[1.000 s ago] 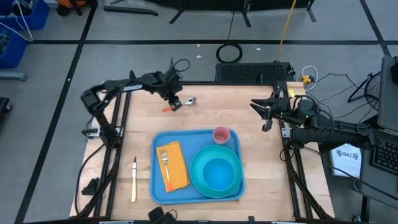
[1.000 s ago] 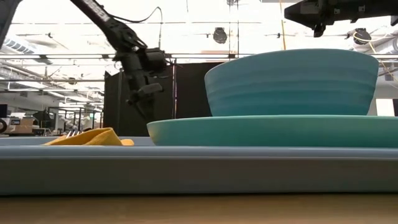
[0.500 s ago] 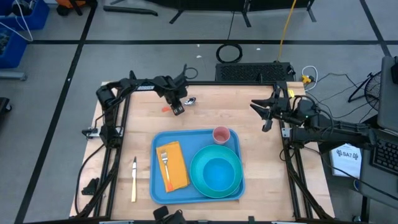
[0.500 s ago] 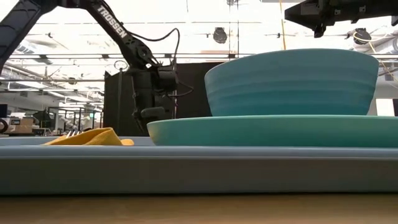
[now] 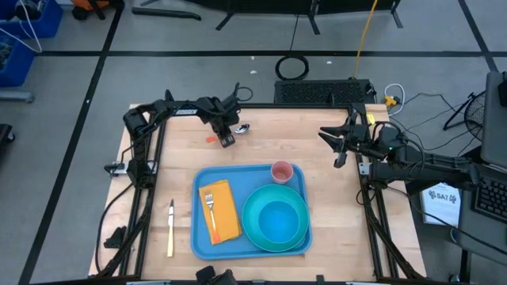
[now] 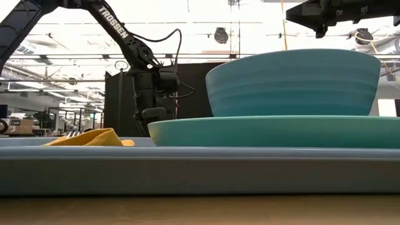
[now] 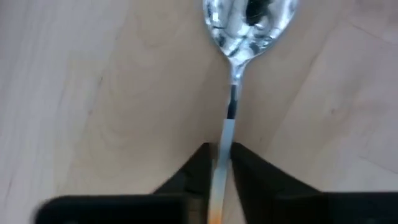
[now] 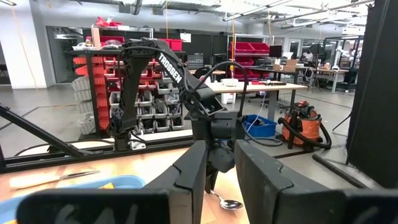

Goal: Set up tray
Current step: Put the orange spoon on the yellow napkin

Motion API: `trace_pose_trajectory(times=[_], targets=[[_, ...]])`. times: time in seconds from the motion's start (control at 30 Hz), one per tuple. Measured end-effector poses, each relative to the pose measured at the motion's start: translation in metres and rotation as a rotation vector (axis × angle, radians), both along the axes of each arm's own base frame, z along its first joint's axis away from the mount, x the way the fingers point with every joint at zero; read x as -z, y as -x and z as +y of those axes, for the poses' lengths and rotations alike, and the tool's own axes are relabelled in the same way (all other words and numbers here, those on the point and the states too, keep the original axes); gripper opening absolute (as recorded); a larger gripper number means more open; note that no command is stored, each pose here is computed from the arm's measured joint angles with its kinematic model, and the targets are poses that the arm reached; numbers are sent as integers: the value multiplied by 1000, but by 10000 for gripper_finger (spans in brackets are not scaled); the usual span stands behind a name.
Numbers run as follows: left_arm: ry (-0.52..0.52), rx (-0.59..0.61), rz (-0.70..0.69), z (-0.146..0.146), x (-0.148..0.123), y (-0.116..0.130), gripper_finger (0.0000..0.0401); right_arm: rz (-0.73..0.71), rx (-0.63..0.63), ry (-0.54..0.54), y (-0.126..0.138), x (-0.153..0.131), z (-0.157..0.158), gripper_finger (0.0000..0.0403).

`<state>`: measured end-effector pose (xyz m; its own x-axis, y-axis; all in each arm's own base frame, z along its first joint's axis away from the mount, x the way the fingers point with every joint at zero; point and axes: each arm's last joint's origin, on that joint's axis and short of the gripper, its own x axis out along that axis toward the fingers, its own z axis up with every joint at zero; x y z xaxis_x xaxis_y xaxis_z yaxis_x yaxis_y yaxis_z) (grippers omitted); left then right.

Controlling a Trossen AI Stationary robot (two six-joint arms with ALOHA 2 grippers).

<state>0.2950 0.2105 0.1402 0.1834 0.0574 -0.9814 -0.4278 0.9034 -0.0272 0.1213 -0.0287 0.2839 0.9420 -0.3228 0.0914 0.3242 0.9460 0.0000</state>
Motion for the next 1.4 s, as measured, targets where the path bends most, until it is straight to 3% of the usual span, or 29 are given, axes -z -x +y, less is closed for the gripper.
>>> trace_pose_trajectory(times=[0.1, 0.43, 0.7, 0.87, 1.13, 1.4], targets=[[17, -8, 6, -2, 0, 0, 15, 0, 0, 0, 0, 0, 0, 77], [62, -158, -108, -2, -7, -5, 9, 0, 0, 0, 0, 0, 0, 77], [-27, -206, -281, -31, -55, -7, 9, 6, 0, -1, 0, 1, 0, 77], [-45, -302, -518, -91, -72, 5, 9, 17, 0, -3, 0, 2, 0, 77], [-9, -530, -865, -233, -66, 45, 9, 28, 2, 11, 0, 2, 0, 77], [130, -799, -1040, -326, -47, 68, 8, -4, 0, -9, 0, 0, 0, 77]])
